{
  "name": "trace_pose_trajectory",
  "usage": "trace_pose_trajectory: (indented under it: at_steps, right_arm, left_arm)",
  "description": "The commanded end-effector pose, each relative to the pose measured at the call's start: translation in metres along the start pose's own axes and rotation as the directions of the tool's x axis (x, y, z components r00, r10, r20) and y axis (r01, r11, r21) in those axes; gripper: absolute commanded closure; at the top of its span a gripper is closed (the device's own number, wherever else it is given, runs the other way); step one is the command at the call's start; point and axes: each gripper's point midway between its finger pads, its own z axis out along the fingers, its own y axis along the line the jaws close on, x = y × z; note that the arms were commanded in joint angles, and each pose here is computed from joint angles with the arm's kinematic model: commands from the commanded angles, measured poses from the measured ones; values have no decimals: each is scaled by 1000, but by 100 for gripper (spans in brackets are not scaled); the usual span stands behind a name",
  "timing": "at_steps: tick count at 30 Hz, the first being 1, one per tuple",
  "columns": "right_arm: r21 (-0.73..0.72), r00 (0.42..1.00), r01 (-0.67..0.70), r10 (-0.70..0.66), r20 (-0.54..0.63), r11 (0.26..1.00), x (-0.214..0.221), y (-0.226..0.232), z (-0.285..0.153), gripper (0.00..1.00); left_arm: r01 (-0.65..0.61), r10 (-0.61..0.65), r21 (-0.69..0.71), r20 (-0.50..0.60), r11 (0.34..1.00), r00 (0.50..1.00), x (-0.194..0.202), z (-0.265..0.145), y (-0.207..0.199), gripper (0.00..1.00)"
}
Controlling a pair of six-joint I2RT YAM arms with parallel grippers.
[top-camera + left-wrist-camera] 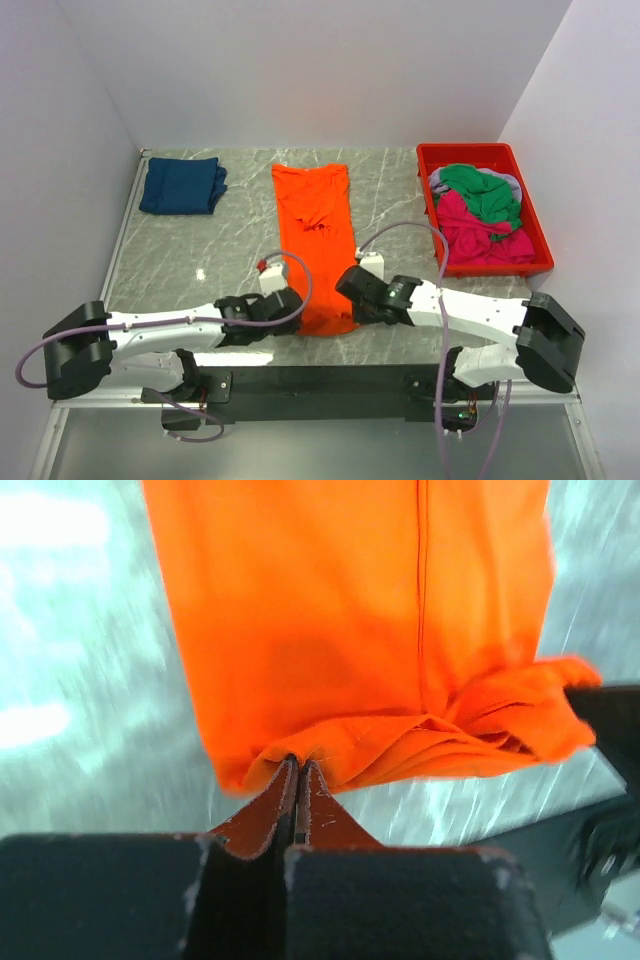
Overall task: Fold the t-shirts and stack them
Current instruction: Fold the tshirt
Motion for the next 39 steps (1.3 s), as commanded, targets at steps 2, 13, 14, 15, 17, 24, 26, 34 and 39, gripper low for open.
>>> trace_pose_trajectory:
  at_steps: [2, 13, 14, 15, 17, 24, 26, 34, 39]
  right_arm:
    - [-24, 995, 30, -28, 99, 999, -51, 13, 7, 100]
    - [48, 991, 52, -58, 121, 997, -133, 8, 48, 100]
    - [63, 992, 45, -52, 111, 997, -137, 3, 56, 100]
    - [64, 992, 53, -60, 110, 997, -141, 3, 58, 100]
    - [73, 992, 54, -62, 109, 996, -154, 2, 64, 100]
    - [87, 993, 42, -51, 109, 995, -189, 0, 78, 100]
    - [91, 994, 39, -48, 103, 995, -196, 0, 85, 100]
    - [116, 996, 29, -39, 79, 993, -215, -9, 107, 100]
    - [127, 996, 28, -38, 79, 991, -221, -13, 115, 100]
  left_arm:
    - [2, -9, 64, 114, 998, 993, -50, 8, -13, 100]
    - [-12, 16, -18, 256, 1000, 967, -129, 41, 2, 100]
    - [5, 2, -25, 270, 1000, 963, -139, 43, 7, 100]
    - [9, -2, -27, 276, 1000, 961, -145, 45, 9, 100]
    - [14, -3, -37, 280, 999, 960, -159, 52, 12, 100]
    - [7, 5, -41, 292, 999, 957, -192, 75, 13, 100]
    - [9, 5, -47, 288, 999, 958, -199, 83, 16, 100]
    - [-4, 19, -51, 284, 999, 959, -217, 104, 20, 100]
    - [-11, 27, -56, 289, 998, 957, -227, 115, 24, 100]
